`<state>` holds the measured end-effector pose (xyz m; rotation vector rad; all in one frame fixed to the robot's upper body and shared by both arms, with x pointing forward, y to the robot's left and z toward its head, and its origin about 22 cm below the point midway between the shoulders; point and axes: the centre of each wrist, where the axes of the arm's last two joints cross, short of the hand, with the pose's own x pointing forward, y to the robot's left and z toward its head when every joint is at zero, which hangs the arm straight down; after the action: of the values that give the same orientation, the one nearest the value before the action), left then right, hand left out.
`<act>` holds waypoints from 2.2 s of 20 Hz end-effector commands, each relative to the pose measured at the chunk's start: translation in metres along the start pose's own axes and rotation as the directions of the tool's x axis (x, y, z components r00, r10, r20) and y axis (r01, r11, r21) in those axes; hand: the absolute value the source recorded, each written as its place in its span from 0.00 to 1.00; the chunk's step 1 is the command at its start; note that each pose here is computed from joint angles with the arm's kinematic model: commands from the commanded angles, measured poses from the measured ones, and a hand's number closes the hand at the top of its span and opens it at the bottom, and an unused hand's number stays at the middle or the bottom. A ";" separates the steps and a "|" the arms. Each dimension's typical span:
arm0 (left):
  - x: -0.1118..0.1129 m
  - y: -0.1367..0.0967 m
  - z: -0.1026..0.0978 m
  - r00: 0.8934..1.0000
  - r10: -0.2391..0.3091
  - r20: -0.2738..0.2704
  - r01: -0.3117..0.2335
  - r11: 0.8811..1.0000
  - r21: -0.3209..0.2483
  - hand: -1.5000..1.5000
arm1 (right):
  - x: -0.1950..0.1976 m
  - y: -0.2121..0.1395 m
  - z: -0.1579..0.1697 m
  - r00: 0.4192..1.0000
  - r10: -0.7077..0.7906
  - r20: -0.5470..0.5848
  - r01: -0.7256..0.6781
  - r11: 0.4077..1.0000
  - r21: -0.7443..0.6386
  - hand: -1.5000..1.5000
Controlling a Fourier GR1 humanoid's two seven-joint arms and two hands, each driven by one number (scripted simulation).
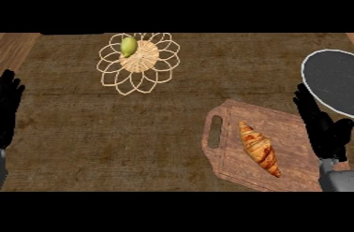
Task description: Pick the croissant from the cutting board and place it in the pan
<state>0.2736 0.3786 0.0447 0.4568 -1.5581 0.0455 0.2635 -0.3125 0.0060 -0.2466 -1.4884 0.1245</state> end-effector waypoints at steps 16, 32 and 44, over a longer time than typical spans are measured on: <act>0.026 -0.101 0.003 0.992 0.115 0.050 -0.102 0.973 -0.209 0.50 | 0.178 -0.057 -0.044 0.538 0.158 0.828 -0.790 0.437 0.430 0.00; 0.031 -0.097 0.016 0.993 0.116 0.015 -0.109 0.968 -0.227 0.50 | 0.301 0.013 -0.003 0.203 0.337 0.920 -0.979 0.035 0.203 0.00; 0.024 -0.096 0.010 0.993 0.112 0.033 -0.103 0.972 -0.210 0.50 | 0.250 0.077 0.028 0.332 0.270 0.904 -0.926 -0.088 0.366 0.00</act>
<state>0.2957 0.2769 0.0493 0.2047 -1.6100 -0.0490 0.2769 -0.1853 0.2525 -0.0228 -1.4967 2.1357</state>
